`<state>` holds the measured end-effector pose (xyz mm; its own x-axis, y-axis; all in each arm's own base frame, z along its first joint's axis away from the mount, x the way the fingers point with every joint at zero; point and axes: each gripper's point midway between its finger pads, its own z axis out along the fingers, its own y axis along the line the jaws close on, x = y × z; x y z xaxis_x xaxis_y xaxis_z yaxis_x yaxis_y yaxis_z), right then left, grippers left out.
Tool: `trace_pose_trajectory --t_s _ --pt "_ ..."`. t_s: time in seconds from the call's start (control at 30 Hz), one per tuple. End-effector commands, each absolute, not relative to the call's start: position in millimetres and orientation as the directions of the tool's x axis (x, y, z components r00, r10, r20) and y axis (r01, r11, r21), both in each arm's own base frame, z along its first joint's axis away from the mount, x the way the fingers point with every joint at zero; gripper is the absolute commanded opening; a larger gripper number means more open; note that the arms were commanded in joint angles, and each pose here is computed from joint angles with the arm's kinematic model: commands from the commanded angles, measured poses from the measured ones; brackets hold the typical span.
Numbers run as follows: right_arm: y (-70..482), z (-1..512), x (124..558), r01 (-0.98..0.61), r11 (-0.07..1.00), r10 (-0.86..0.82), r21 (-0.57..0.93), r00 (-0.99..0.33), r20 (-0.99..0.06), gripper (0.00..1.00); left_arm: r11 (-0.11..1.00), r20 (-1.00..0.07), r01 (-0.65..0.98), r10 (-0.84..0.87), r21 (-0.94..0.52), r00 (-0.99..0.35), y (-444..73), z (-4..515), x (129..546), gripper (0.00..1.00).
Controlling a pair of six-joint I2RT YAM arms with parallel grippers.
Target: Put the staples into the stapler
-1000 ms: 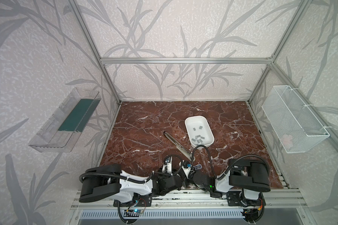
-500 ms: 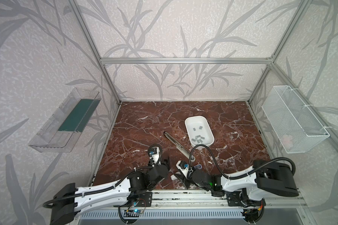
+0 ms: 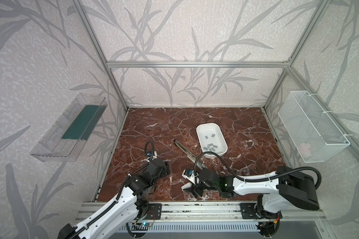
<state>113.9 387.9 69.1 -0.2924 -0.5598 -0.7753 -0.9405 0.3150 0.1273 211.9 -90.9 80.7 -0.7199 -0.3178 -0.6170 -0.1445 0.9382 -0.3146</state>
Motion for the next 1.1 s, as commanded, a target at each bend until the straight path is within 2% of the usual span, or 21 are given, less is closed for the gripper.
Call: trace_pose_trajectory --t_s 0.0,0.2,0.37,0.53,0.6,0.8,1.0,1.07 --pt "389 42 97 -0.958 0.238 -0.659 0.159 -0.280 -0.698 0.77 0.928 -0.597 -0.096 -0.308 -0.360 -0.741 -102 84 211 0.78" --pt "393 28 98 -0.957 0.240 -0.675 0.161 -0.284 -0.681 0.71 0.920 -0.606 -0.101 -0.328 -0.378 -0.725 -96 84 204 0.78" --pt "388 25 99 -0.946 0.271 -0.658 0.177 -0.316 -0.683 0.50 0.915 -0.613 -0.115 -0.349 -0.388 -0.709 -88 83 199 0.78" --pt "391 15 112 -0.913 0.369 -0.633 0.172 -0.383 -0.673 0.26 0.913 -0.618 -0.132 -0.361 -0.385 -0.698 -83 85 197 0.78" --pt "397 10 122 -0.895 0.419 -0.627 0.156 -0.409 -0.663 0.20 0.913 -0.626 -0.158 -0.376 -0.376 -0.684 -76 89 197 0.78" --pt "432 18 153 -0.840 0.529 -0.561 0.122 -0.454 -0.693 0.20 0.912 -0.651 -0.214 -0.401 -0.350 -0.644 -59 112 199 0.80" --pt "467 11 174 -0.819 0.568 -0.571 0.078 -0.461 -0.680 0.24 0.905 -0.659 -0.227 -0.419 -0.360 -0.625 -56 127 204 0.80" --pt "476 14 175 -0.818 0.567 -0.568 0.091 -0.469 -0.676 0.35 0.903 -0.657 -0.224 -0.421 -0.366 -0.626 -57 131 205 0.80"
